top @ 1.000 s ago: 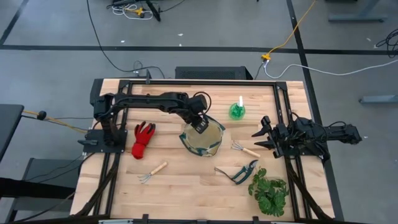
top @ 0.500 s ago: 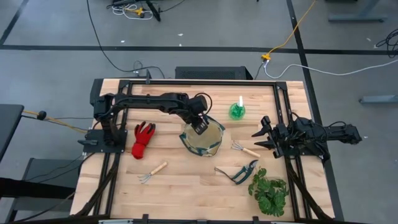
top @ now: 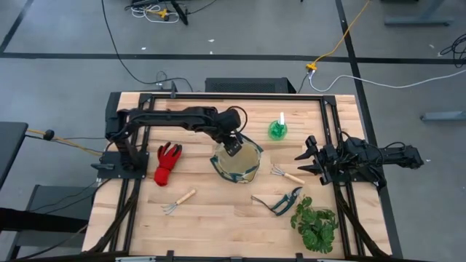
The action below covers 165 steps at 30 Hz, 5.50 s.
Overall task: Pick & Place Garden tools in Gardening bag
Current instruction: Move the green gardening bag to the center of the table, then put the red gloves into the green gardening bag
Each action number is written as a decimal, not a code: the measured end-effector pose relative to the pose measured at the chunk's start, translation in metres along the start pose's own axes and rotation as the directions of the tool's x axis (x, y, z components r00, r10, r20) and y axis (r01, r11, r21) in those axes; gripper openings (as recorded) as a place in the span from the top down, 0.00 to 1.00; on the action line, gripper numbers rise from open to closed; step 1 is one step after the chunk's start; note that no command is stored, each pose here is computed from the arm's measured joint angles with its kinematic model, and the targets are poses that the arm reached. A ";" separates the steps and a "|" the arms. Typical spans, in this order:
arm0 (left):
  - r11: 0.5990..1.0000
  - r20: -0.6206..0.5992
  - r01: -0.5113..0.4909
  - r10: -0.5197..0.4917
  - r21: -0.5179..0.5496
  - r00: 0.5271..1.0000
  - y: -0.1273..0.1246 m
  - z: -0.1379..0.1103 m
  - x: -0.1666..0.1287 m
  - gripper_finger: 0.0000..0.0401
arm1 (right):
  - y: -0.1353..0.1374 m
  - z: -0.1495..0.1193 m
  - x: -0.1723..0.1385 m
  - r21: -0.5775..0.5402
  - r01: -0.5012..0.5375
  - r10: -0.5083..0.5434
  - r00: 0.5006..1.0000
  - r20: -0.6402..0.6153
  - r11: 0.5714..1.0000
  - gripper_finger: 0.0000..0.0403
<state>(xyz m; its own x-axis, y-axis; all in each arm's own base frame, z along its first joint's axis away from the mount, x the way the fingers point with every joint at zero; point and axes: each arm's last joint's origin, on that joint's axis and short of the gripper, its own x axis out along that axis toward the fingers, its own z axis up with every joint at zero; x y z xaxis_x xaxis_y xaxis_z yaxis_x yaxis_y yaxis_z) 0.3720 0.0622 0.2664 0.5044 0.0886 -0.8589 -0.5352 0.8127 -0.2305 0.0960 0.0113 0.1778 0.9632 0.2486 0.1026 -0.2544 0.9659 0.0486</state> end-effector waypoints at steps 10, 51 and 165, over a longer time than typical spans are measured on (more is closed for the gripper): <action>0.999 0.026 0.010 -0.011 0.040 1.000 0.000 0.001 -0.012 0.51 | 0.000 0.003 0.000 -0.005 -0.001 0.001 1.000 0.026 1.000 0.60; 0.874 -0.090 -0.480 0.474 -0.076 0.876 -0.037 -0.134 -0.139 0.51 | -0.002 0.004 0.000 -0.005 0.068 -0.068 0.996 0.049 0.998 0.60; 0.915 0.262 -0.209 0.308 -0.345 0.915 -0.003 -0.226 -0.088 0.89 | -0.002 -0.001 0.000 0.022 0.072 -0.072 0.997 -0.003 0.997 0.60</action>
<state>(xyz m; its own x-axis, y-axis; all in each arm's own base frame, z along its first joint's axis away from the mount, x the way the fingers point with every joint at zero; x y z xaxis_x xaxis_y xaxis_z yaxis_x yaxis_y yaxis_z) 0.1765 -0.0781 0.2397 0.4739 0.4824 -0.7367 -0.8291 0.5262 -0.1888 0.0965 0.0093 0.1771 0.9792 0.1788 0.0960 -0.1864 0.9794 0.0778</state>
